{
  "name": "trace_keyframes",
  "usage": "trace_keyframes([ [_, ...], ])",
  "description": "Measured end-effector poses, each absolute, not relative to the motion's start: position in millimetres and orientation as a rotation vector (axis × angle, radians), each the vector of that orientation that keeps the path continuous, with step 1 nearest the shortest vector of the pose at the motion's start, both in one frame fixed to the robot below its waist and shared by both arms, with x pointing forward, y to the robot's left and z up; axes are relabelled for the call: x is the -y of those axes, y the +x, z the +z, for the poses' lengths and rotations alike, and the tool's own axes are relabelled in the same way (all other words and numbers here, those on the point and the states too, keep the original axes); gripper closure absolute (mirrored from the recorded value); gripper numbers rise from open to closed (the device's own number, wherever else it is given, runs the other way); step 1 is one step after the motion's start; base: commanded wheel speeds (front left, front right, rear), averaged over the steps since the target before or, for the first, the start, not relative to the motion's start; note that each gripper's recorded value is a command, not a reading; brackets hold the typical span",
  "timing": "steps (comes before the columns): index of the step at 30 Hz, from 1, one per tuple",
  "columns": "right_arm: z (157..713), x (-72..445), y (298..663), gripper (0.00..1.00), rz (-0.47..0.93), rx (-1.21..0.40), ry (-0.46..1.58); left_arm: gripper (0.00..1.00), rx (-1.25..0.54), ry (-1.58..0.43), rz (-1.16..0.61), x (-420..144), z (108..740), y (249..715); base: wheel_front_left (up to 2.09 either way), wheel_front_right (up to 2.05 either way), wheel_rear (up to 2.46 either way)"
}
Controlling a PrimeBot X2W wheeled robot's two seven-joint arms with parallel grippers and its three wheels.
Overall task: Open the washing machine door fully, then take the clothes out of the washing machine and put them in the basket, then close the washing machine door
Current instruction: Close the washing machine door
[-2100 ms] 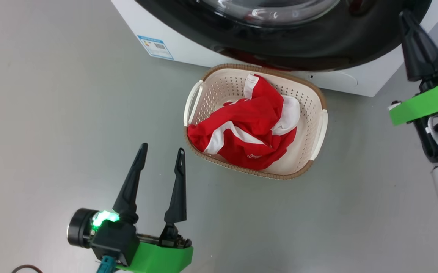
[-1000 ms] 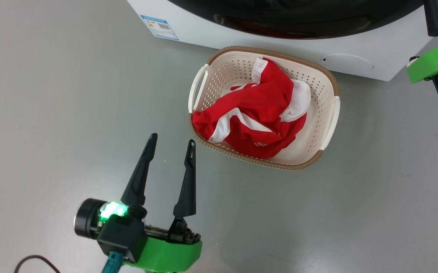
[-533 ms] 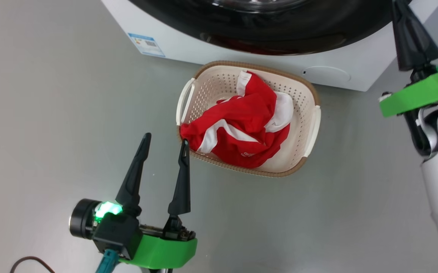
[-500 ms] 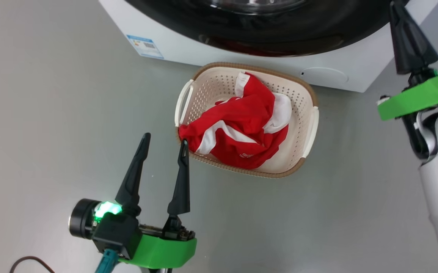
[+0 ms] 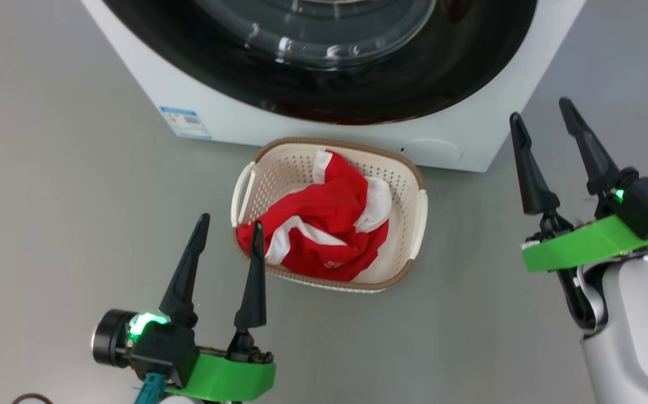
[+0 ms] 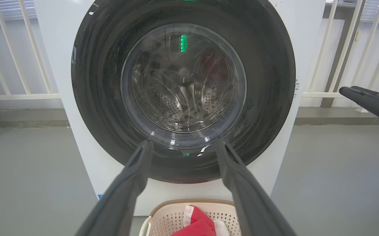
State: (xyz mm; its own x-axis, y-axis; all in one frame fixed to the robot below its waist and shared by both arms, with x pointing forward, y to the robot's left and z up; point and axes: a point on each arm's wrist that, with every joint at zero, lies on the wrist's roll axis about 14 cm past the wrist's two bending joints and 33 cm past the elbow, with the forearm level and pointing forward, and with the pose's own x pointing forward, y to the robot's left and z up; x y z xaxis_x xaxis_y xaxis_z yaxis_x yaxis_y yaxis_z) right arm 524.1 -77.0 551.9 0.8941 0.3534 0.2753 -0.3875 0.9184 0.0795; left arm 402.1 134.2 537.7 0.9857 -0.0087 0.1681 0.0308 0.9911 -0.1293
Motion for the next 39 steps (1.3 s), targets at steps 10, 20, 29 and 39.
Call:
trace_keyframes([
  [10, 573, 106, 476, 0.0, 0.304, 0.3, 0.129, 0.0, 0.189, -0.147, -0.075, -120, 546, 391, 0.0, 0.0, 0.0],
  [20, 578, 132, 422, 0.0, 0.222, 0.308, 0.084, 0.0, 0.206, -0.143, -0.102, -115, 553, 376, 0.0, 0.0, 0.0],
  [29, 580, 162, 379, 0.0, 0.127, 0.31, 0.026, 0.0, 0.197, -0.142, -0.148, -103, 551, 367, 0.0, 0.0, 0.0],
  [39, 561, 194, 336, 0.0, 0.026, 0.255, 0.05, 0.0, 0.181, -0.156, -0.187, -94, 547, 359, 0.0, 0.0, 0.0],
])
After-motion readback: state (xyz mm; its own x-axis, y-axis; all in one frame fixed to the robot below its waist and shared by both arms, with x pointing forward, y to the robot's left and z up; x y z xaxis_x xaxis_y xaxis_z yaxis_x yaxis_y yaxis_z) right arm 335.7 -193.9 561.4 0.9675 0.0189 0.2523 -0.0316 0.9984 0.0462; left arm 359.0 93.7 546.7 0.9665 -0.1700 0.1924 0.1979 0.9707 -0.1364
